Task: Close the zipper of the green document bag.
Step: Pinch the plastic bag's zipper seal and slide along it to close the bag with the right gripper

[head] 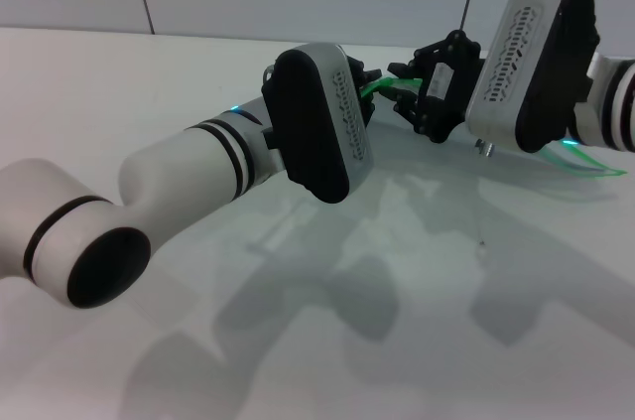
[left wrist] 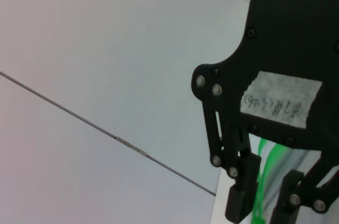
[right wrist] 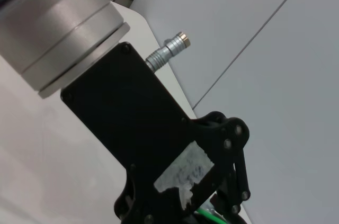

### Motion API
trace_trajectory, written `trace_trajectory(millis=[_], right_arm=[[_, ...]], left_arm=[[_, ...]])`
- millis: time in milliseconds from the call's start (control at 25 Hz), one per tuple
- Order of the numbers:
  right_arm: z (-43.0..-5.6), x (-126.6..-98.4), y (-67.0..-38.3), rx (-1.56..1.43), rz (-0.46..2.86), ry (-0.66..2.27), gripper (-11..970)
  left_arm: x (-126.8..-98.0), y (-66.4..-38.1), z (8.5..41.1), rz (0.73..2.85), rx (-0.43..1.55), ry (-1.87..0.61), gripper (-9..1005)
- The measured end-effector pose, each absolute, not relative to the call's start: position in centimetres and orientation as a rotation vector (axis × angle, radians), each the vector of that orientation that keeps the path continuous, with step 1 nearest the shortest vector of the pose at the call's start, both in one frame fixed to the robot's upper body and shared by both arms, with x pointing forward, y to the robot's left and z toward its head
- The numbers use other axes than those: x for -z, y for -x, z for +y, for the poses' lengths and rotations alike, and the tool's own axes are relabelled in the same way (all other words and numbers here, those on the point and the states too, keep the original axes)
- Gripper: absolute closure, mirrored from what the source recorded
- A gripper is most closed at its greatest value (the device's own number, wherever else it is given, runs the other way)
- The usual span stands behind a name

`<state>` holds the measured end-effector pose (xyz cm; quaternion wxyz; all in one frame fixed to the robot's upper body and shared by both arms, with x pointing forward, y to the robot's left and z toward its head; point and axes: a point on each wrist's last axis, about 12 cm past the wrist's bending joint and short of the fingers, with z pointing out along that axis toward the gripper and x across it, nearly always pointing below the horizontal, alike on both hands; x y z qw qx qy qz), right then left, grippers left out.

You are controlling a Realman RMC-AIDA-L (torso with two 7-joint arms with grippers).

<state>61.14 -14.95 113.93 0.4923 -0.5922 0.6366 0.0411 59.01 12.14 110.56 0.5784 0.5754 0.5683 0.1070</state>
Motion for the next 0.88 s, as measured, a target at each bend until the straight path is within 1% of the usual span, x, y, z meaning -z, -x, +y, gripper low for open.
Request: trace_trajectory(millis=[880], right_arm=[[-14.86, -113.99, -61.12, -0.103, 1.542, 1.437, 741]], left_arm=[[-110.41, -58.97, 12.06, 1.332, -0.248, -1.349, 942]])
